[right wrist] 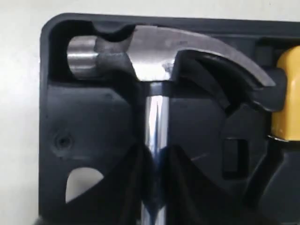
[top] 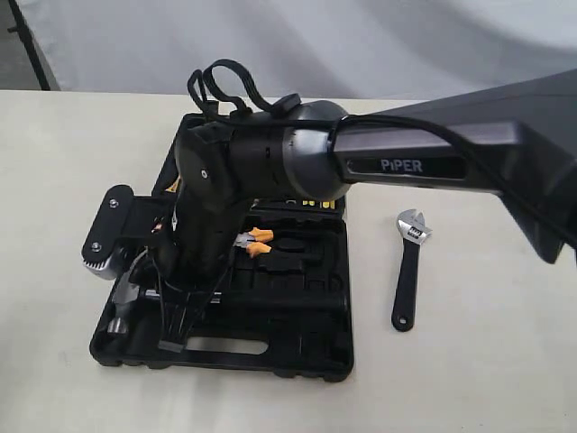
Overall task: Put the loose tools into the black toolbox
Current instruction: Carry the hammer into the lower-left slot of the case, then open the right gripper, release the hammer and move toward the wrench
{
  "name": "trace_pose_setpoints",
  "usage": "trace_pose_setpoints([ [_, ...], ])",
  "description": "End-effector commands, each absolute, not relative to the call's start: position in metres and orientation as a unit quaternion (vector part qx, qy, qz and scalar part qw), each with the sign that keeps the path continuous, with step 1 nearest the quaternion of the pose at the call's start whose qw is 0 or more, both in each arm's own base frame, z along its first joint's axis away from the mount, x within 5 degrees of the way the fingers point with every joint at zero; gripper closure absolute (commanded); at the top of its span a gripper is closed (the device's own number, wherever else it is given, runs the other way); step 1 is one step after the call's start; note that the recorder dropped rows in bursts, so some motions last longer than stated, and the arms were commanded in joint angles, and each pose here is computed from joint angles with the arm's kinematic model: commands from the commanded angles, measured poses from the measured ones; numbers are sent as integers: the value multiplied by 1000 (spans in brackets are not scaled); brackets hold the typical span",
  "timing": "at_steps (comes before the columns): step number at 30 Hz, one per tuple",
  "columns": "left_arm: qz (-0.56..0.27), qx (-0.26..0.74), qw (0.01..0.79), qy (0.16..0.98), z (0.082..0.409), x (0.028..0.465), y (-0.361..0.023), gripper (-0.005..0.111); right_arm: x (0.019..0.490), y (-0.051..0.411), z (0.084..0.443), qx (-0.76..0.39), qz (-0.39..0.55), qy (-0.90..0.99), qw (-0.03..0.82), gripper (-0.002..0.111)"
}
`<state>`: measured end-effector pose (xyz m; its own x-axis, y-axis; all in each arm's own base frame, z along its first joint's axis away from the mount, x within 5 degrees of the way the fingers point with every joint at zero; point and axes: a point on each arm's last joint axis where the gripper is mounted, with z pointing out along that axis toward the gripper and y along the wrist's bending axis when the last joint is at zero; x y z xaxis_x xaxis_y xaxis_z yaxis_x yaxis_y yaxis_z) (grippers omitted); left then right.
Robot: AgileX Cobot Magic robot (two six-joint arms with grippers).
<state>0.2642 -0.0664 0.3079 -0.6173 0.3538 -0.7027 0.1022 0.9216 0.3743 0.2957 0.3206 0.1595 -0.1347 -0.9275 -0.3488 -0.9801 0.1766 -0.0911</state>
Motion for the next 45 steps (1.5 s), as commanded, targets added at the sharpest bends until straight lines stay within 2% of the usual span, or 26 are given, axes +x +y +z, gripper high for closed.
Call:
trace_pose_setpoints([
  [1, 139, 122, 422, 888, 307, 263, -66, 105, 297, 320, 166, -632, 75, 752, 173, 71],
  [2, 139, 122, 422, 888, 307, 263, -66, 105, 297, 320, 166, -631, 76, 752, 173, 67],
  [5, 139, 122, 422, 888, 307, 263, -66, 105, 298, 321, 167, -628, 77, 754, 178, 67],
  [7, 139, 122, 422, 888, 307, 263, -66, 105, 301, 324, 183, -597, 87, 773, 197, 69],
  [9, 139, 122, 422, 888, 307, 263, -66, 105, 305, 328, 206, -547, 106, 802, 217, 93],
  [10, 139, 122, 422, 888, 307, 263, -66, 105, 307, 331, 219, -532, 113, 810, 219, 108],
  [12, 139, 122, 422, 888, 307, 263, -66, 105, 309, 335, 221, -539, 111, 812, 193, 108],
  [16, 139, 122, 422, 888, 307, 263, -66, 105, 310, 337, 177, -537, 97, 831, 106, 108],
  [19, 139, 122, 422, 888, 307, 263, -66, 105, 308, 334, 123, -536, 74, 841, 18, 108],
  [22, 139, 122, 422, 888, 307, 263, -66, 105, 310, 332, 110, -521, 54, 852, 6, 108],
  [25, 139, 122, 422, 888, 307, 263, -66, 105, 312, 333, 131, -523, 57, 850, 24, 108],
  [31, 139, 122, 422, 888, 307, 263, -66, 105, 311, 332, 207, -508, 79, 851, 110, 108],
  [35, 139, 122, 422, 888, 307, 263, -66, 105, 323, 301, 230, -439, 95, 885, 125, 108],
  [40, 139, 122, 422, 888, 307, 263, -66, 105, 343, 228, 227, -283, 112, 948, 89, 108],
  [45, 139, 122, 422, 888, 307, 263, -66, 105, 352, 158, 225, -151, 107, 978, 98, 108],
])
